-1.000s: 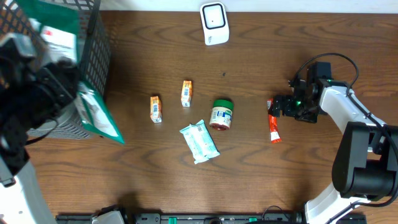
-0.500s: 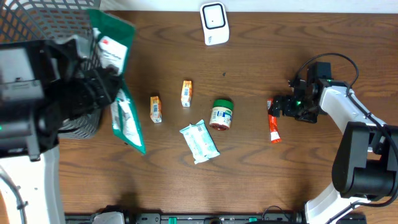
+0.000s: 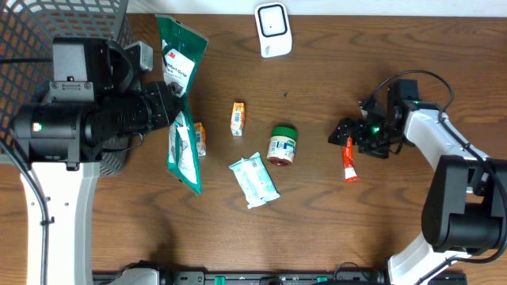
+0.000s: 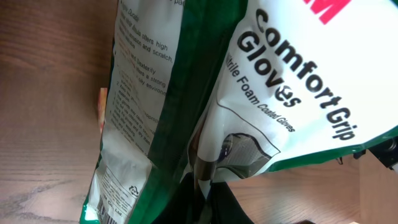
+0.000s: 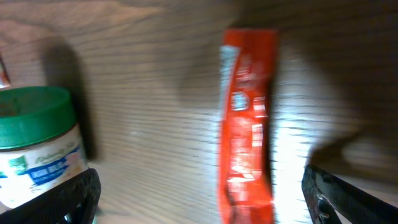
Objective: Scan the item barcode
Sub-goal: 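Lift the gloves pack out of the basket with the left gripper, then carry the gloves pack right and lay it flat beside the jar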
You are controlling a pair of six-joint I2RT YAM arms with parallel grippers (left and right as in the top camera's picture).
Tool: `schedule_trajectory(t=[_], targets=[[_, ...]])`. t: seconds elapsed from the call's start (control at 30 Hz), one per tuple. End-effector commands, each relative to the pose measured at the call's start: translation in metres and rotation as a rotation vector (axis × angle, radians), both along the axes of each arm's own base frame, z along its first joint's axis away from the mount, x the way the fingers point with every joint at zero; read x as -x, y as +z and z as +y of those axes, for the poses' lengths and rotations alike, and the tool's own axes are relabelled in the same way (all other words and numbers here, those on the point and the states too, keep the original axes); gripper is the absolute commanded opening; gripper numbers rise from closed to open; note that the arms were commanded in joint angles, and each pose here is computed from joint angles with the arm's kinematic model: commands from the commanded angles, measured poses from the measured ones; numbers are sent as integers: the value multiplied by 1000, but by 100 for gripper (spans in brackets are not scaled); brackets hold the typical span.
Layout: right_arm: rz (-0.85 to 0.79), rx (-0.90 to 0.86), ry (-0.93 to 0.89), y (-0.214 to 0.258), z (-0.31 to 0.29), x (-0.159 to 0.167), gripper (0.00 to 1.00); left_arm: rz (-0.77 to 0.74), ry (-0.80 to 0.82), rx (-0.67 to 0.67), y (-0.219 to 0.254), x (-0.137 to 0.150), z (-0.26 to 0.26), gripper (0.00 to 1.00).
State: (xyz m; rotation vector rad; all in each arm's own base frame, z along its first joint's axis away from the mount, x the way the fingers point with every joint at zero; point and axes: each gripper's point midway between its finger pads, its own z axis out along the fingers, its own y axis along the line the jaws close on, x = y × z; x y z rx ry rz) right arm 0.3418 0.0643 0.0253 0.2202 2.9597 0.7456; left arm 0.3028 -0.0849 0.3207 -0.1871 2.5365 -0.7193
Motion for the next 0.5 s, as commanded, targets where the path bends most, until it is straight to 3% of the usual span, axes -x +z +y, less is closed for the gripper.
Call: schedule_trajectory(t=[0.0,0.47], targets=[[29,-46,14,0,21,5,99,-10,-13,-17,-1,-2,0,8],[10,-59,109,2,86,10,99,-10,-13,-18,-1,-2,0,8]])
